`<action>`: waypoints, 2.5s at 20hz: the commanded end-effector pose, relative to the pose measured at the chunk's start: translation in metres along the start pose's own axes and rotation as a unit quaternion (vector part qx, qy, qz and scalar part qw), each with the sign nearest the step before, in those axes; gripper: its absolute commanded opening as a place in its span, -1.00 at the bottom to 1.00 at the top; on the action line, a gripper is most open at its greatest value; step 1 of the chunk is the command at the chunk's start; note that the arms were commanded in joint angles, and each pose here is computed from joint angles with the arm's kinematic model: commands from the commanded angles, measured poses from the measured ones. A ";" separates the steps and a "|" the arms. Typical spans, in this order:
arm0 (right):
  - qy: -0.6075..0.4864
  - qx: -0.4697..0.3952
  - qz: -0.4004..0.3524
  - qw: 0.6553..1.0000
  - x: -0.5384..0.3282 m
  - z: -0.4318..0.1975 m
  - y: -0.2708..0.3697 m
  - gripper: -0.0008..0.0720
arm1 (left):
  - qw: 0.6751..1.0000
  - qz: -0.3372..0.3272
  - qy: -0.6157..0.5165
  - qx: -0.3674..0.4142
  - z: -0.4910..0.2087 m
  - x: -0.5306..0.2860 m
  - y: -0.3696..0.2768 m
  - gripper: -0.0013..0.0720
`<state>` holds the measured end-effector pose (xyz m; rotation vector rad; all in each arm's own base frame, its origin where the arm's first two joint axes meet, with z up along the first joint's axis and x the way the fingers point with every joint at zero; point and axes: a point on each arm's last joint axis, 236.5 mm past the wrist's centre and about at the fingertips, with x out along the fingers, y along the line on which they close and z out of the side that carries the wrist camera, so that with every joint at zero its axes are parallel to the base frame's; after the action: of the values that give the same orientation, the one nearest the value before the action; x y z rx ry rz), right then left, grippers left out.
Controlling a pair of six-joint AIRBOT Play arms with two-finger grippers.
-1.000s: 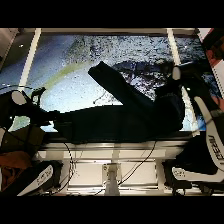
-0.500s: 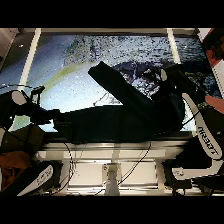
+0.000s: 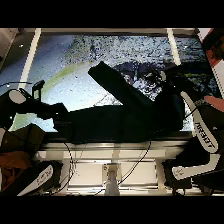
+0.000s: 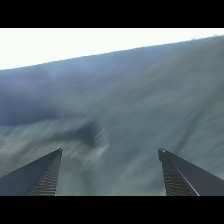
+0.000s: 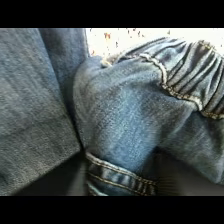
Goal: Fold the clothes and pants, and hang the long-sleeved shirts on hangers.
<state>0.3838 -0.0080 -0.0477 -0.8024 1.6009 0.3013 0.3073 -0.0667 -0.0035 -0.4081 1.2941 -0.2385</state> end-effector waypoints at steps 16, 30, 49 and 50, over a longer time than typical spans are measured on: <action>-0.285 0.385 -0.145 0.866 -0.189 -0.023 -0.159 -0.83 | 0.976 -0.131 -0.167 -0.037 0.087 0.088 -0.127 0.93; -0.234 0.723 -0.099 0.643 -0.084 -0.275 -0.008 -0.83 | 0.974 -0.129 -0.181 -0.038 0.095 0.085 -0.126 0.93; -0.113 0.695 -0.033 0.710 -0.048 -0.304 0.098 -0.83 | 0.968 -0.141 -0.187 -0.091 0.111 0.101 -0.126 0.93; -0.117 0.694 -0.034 0.709 -0.048 -0.303 0.097 -0.82 | 0.968 -0.142 -0.187 -0.090 0.119 0.105 -0.129 0.93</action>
<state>0.0893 -0.1089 0.0379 0.3767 1.0834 -0.8158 0.4415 -0.2018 -0.0126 -0.7165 0.8892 -0.2842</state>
